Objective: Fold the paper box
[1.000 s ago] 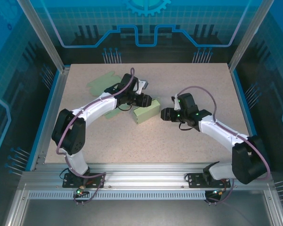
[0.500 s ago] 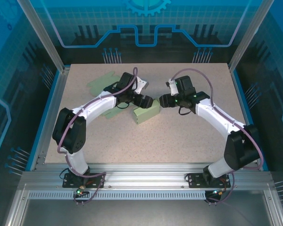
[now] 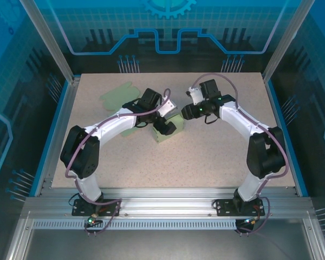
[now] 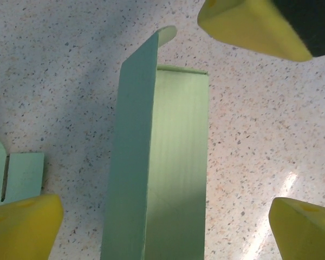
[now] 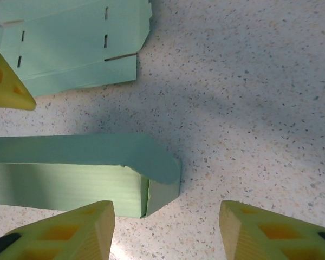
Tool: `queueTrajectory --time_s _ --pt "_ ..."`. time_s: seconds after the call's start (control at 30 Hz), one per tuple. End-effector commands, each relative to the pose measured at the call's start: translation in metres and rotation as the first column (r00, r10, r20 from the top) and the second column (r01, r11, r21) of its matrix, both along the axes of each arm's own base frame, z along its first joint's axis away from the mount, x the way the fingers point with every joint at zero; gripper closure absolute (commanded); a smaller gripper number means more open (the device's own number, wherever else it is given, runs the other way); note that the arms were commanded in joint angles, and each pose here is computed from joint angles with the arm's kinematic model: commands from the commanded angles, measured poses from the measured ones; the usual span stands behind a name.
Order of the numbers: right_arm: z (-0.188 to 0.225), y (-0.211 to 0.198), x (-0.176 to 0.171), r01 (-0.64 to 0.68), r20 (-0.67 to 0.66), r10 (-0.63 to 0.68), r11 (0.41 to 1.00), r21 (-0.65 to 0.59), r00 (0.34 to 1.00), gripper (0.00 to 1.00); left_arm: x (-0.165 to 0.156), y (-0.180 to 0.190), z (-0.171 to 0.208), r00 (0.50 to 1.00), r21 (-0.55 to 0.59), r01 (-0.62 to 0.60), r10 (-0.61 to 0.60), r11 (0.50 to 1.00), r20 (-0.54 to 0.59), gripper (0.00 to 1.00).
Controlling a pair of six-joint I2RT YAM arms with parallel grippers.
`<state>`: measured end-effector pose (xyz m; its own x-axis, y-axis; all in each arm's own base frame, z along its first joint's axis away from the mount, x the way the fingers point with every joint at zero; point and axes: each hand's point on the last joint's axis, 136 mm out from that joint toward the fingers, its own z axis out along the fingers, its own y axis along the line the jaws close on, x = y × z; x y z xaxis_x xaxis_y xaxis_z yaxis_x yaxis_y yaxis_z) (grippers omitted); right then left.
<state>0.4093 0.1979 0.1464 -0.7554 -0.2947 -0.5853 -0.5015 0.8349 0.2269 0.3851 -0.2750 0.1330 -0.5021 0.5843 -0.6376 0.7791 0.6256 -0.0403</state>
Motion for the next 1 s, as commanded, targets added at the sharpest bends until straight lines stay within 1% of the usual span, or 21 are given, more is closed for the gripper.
queueTrajectory --time_s 0.0,0.13,0.2,0.37,0.43,0.63,0.67,0.77,0.87,0.97 --pt "-0.002 0.003 0.003 -0.048 -0.011 0.048 0.999 -0.001 0.999 0.45 -0.002 0.007 -0.021 1.0 0.075 0.017 -0.015 0.997 -0.028 0.01" --pt "-0.006 0.008 0.006 -0.073 -0.018 0.073 0.997 0.009 0.997 0.46 -0.003 0.008 -0.028 0.999 0.095 0.027 -0.023 0.995 -0.044 0.01" --pt "-0.008 0.009 0.007 -0.079 -0.019 0.079 0.997 0.011 0.997 0.46 -0.003 0.009 -0.032 0.999 0.108 0.031 -0.026 0.994 -0.048 0.05" --pt "-0.011 0.014 0.01 -0.097 -0.021 0.097 0.995 0.028 0.995 0.48 -0.002 0.012 -0.038 0.998 0.136 0.035 -0.028 0.99 -0.054 0.1" --pt "-0.013 0.016 0.011 -0.104 -0.019 0.104 0.994 0.035 0.994 0.49 -0.002 0.012 -0.039 0.998 0.14 0.04 -0.033 0.989 -0.053 0.15" --pt "-0.013 0.018 0.017 -0.114 -0.006 0.114 0.992 0.047 0.993 0.54 -0.001 0.013 -0.042 0.998 0.157 0.052 -0.044 0.986 -0.052 0.17" --pt "-0.012 0.019 0.018 -0.118 -0.002 0.118 0.992 0.051 0.993 0.54 -0.001 0.013 -0.042 0.998 0.158 0.055 -0.047 0.986 -0.05 0.19" --pt "-0.009 0.02 0.021 -0.13 0.016 0.129 0.99 0.054 0.992 0.53 -0.002 0.013 -0.043 0.997 0.159 0.059 -0.051 0.986 -0.054 0.2" --pt "-0.003 0.022 0.025 -0.144 0.033 0.142 0.987 0.066 0.989 0.53 -0.002 0.013 -0.044 0.997 0.162 0.061 -0.052 0.985 -0.057 0.25" --pt "-0.001 0.023 0.028 -0.155 0.035 0.153 0.985 0.077 0.988 0.53 -0.002 0.012 -0.044 0.997 0.16 0.061 -0.052 0.985 -0.057 0.25"
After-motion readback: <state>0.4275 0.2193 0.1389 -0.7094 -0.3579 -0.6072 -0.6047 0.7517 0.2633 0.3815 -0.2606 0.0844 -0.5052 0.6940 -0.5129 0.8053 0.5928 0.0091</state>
